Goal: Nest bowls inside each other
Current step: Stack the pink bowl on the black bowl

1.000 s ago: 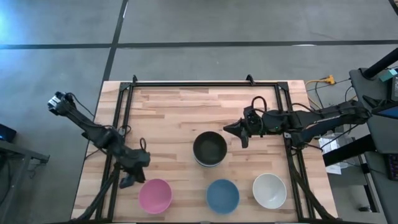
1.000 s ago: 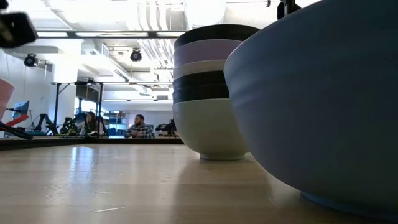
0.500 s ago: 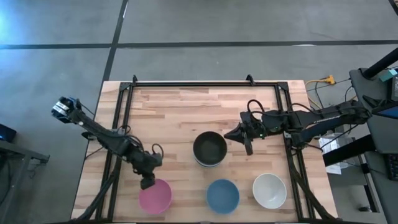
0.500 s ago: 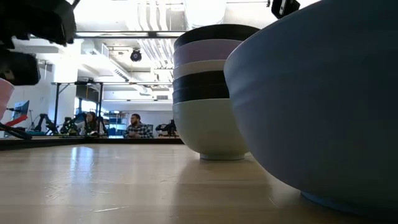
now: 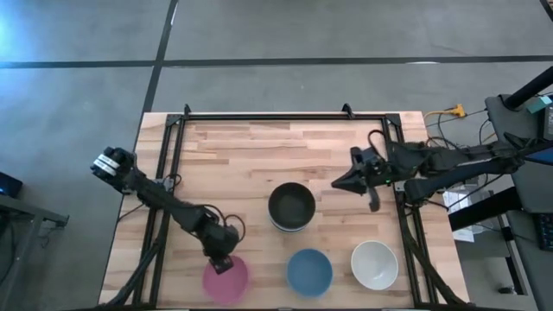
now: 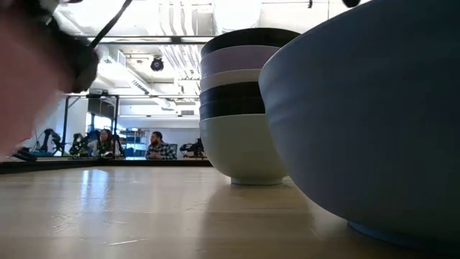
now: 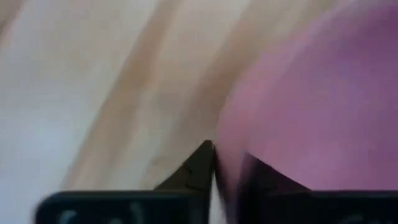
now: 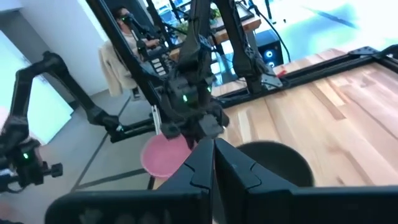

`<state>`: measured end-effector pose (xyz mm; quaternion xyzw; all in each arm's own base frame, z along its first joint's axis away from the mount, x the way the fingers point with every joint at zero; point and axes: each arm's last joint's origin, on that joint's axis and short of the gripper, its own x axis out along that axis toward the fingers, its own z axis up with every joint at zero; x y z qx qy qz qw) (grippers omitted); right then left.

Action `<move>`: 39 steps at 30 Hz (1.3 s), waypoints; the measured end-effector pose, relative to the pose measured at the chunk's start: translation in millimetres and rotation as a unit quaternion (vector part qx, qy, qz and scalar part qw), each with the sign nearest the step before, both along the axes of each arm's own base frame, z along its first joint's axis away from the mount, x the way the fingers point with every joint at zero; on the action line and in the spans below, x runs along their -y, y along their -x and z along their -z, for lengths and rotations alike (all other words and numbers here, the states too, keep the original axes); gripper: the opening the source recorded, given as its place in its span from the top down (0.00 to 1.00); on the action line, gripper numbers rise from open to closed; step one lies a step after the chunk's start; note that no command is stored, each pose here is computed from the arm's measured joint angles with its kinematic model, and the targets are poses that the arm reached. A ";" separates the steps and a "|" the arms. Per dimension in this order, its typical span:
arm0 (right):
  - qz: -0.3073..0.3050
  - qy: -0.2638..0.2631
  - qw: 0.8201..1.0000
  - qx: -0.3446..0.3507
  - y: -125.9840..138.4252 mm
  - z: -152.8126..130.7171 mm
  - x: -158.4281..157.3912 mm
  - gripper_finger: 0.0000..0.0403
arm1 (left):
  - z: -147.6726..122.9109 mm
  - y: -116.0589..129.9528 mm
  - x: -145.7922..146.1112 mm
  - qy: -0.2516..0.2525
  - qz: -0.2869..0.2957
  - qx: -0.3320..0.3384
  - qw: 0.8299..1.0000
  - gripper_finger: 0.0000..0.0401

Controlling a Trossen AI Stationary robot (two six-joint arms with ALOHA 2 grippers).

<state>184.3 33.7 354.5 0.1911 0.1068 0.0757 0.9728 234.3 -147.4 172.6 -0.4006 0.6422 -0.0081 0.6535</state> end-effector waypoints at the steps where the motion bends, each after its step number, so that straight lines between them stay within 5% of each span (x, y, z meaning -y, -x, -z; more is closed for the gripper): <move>1: 0.000 0.002 1.000 -0.002 6.2 -1.2 1.1 0.98 | -5.8 -4.1 -0.5 0.005 -0.006 0.009 1.000 0.96; 8: 0.003 0.005 1.000 -0.005 44.7 -7.1 8.3 0.98 | -73.0 -34.1 -24.4 0.025 -0.069 0.087 0.994 1.00; 12: 0.006 0.003 1.000 0.012 59.2 -11.4 11.1 0.98 | -127.7 -46.9 -49.9 -0.010 -0.106 0.148 0.983 1.00; 20: 0.005 0.008 1.000 0.024 67.1 -13.8 12.5 0.98 | -215.1 -84.5 -117.2 -0.099 -0.179 0.305 0.930 1.00; 23: 0.005 0.008 1.000 0.023 66.9 -13.6 12.5 0.98 | -222.5 -105.3 -141.3 -0.095 -0.188 0.326 0.921 1.00; 32: 0.006 0.003 1.000 0.023 67.1 -13.7 12.5 0.98 | -195.7 -149.6 -162.0 -0.093 -0.162 0.143 0.972 1.00; 39: 0.006 0.007 1.000 0.021 65.6 -13.2 12.3 0.98 | -183.1 -176.6 -164.9 -0.110 -0.131 0.077 0.982 1.00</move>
